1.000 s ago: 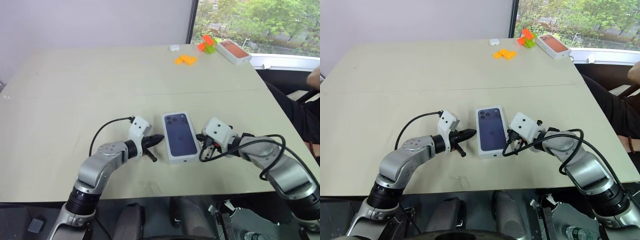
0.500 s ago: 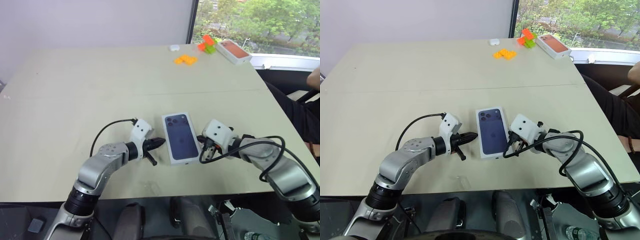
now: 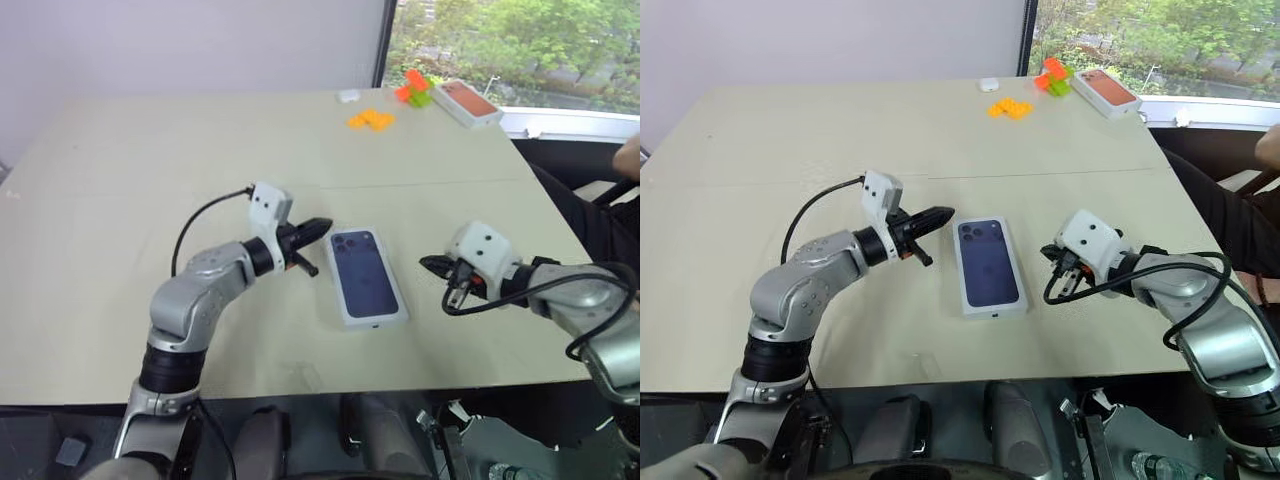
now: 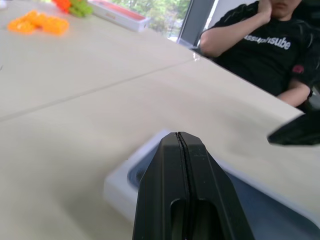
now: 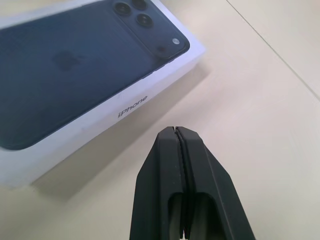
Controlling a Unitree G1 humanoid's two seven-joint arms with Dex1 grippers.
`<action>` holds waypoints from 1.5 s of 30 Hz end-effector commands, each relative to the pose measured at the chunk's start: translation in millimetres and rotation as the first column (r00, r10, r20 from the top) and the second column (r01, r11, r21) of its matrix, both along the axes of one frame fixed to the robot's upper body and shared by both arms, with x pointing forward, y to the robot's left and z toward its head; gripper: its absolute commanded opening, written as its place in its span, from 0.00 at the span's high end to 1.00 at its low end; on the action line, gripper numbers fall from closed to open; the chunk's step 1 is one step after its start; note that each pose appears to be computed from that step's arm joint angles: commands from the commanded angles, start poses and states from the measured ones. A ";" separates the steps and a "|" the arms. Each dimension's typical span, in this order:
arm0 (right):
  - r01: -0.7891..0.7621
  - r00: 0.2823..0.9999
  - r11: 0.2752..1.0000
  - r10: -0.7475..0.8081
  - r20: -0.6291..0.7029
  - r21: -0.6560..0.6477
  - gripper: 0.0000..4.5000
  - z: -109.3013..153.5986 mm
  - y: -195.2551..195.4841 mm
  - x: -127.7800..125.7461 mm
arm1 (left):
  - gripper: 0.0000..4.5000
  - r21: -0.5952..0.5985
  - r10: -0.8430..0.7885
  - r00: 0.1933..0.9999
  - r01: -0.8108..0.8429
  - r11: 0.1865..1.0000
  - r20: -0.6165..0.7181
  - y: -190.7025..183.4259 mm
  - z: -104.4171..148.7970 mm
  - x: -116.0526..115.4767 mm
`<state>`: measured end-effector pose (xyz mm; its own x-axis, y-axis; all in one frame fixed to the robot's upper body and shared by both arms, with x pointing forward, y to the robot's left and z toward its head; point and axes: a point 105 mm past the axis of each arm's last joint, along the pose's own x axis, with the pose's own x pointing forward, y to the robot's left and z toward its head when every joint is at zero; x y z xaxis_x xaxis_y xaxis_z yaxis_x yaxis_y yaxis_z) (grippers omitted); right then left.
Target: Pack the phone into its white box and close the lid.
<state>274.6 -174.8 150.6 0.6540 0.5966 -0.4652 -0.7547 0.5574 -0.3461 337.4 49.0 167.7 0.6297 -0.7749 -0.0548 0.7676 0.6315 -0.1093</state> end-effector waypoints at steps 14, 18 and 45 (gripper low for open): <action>-0.064 0.979 0.994 0.046 -0.201 -0.083 0.99 -58.4 34.8 -29.7 | 1.00 0.347 0.017 0.989 0.035 0.937 -0.147 -9.3 -73.1 11.9; -0.074 0.996 0.997 0.072 -0.061 -0.028 0.99 -34.5 40.7 -20.9 | 1.00 0.219 0.041 0.996 -0.023 0.975 -0.080 -6.9 -51.4 16.4; 0.219 0.965 0.927 -0.253 0.076 0.305 0.99 -2.3 -24.5 32.1 | 1.00 0.144 0.588 0.807 -0.588 0.796 0.046 242.8 -37.8 -35.6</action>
<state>307.3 -204.9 139.4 0.8316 0.4963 -0.2492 -0.5462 0.8121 -0.2055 300.0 286.2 114.2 0.9490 -0.2541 -0.1868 0.2553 0.9667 -0.0183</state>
